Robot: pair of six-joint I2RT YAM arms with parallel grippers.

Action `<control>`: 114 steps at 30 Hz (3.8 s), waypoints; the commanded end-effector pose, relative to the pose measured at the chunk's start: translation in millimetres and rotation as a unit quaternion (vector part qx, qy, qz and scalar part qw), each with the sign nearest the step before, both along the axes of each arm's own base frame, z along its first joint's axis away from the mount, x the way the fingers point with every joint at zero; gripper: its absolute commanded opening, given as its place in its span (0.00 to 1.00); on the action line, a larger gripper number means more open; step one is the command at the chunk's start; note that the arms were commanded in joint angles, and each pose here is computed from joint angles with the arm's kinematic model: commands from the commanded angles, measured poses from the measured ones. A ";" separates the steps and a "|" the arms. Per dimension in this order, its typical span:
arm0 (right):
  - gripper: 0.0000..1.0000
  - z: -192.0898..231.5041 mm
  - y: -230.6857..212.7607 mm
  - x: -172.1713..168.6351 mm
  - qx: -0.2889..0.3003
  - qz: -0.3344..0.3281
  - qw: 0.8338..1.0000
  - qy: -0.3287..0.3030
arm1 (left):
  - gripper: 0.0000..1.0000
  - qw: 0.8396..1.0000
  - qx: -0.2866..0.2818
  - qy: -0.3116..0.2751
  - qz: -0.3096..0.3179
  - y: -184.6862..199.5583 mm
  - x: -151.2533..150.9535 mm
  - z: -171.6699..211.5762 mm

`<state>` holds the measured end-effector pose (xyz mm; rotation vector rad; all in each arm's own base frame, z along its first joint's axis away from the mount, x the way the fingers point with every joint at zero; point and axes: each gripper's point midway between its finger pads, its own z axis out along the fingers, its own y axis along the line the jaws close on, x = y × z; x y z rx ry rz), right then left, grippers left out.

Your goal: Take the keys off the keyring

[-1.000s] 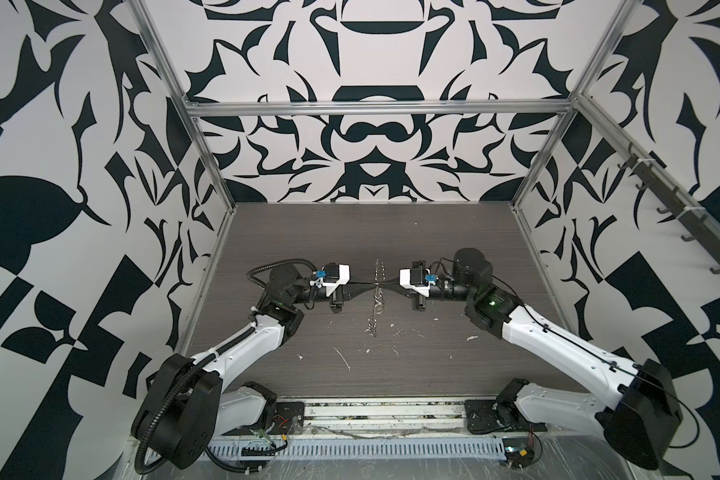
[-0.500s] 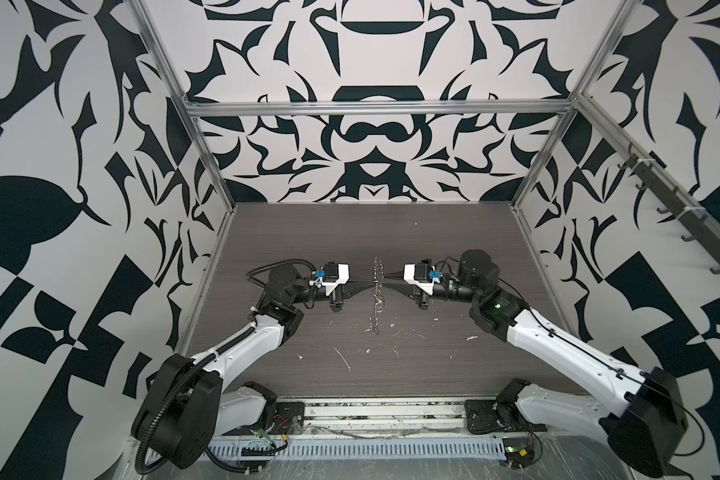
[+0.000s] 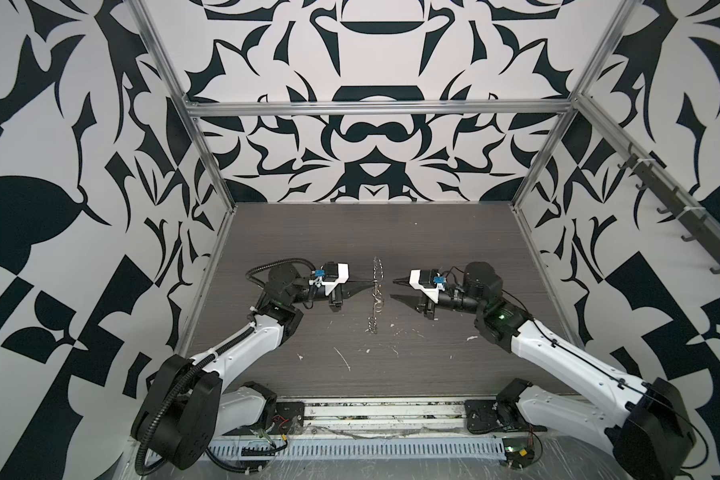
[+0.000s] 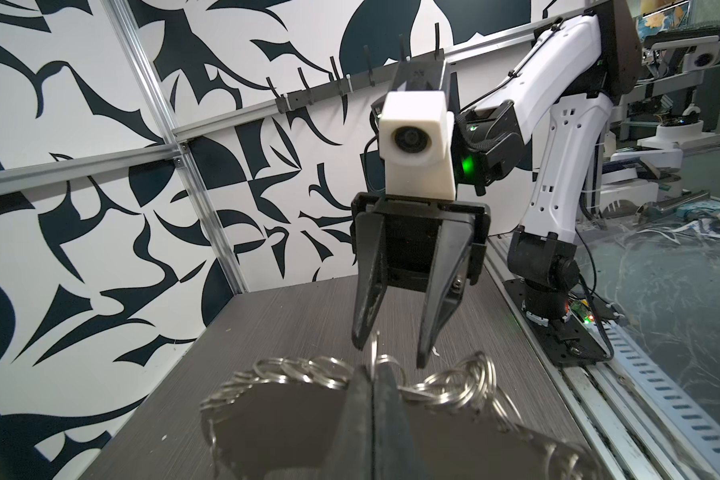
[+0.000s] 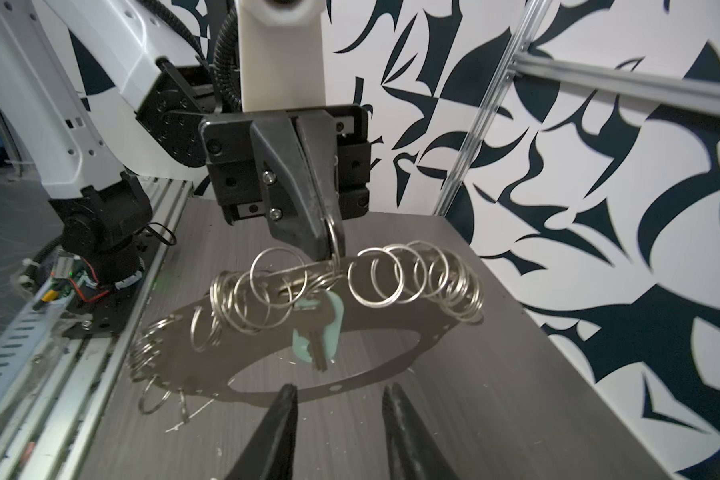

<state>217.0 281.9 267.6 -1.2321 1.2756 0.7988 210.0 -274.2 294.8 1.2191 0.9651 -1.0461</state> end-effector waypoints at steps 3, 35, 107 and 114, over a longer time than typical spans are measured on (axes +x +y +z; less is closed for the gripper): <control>0.50 12.6 7.6 -3.6 0.027 0.017 0.999 -0.012 | 0.00 1.000 -0.009 -0.020 -0.004 1.8 -2.6 10.7; 0.50 8.6 40.2 22.7 0.033 -0.138 0.981 -0.129 | 0.00 0.999 -0.013 -0.025 0.018 4.7 -0.3 12.1; 0.20 19.2 35.9 13.7 0.038 -0.177 0.964 -0.194 | 0.00 0.997 -0.014 -0.019 0.069 13.1 10.5 14.9; 0.30 24.6 43.3 13.2 0.052 -0.164 0.966 -0.191 | 0.00 0.997 -0.013 -0.017 0.069 13.4 10.2 15.8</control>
